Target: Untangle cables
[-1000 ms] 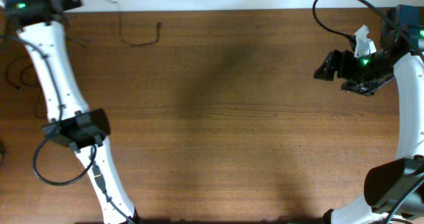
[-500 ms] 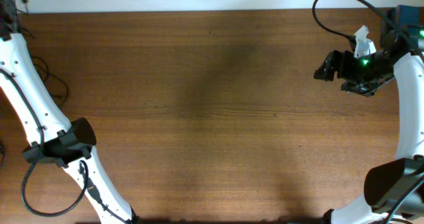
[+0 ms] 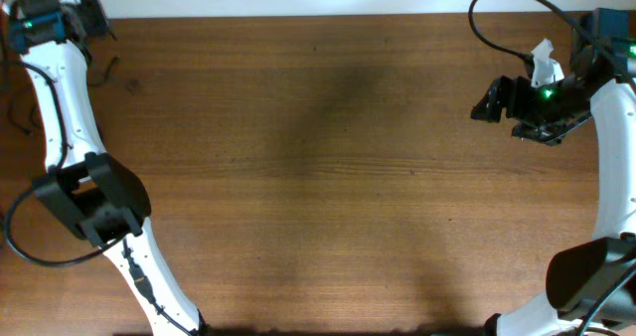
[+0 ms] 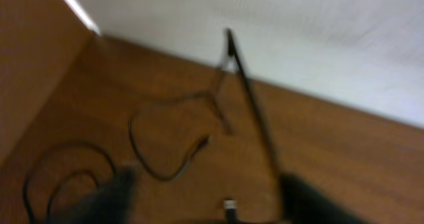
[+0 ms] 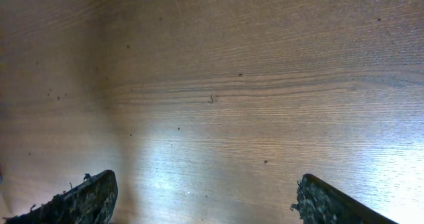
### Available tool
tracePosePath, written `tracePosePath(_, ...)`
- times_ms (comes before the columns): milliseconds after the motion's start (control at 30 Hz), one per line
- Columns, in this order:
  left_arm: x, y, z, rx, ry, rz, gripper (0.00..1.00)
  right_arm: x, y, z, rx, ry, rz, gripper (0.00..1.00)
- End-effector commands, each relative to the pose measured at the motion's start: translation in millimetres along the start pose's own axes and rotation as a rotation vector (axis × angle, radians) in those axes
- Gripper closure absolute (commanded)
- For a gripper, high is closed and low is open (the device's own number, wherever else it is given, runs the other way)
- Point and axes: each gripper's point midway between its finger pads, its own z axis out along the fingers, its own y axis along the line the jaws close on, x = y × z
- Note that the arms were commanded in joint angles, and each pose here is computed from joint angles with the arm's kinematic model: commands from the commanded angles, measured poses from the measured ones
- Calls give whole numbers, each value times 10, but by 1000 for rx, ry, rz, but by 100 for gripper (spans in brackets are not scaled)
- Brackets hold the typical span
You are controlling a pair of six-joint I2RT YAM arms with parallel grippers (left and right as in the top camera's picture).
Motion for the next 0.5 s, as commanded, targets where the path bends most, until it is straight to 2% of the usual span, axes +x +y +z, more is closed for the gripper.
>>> tracePosePath(0,370,94,143,-34,113,4,1,12,-14,18,9,6,-8,12)
tracePosePath(100,497,86,81,-30,171,3,1,12,-14,18,9,6,-8,12)
tracePosePath(200,624,82,-86,-35,241,-71,1,12,-14,18,9,6,-8,12)
tracePosePath(333,420,130,-548,-41,206,-98,1,12,-14,18,9,6,-8,12)
tracePosePath(467,-1,142,-1673,-17,74,-105,1,19,12,-9,0,1,-10,16)
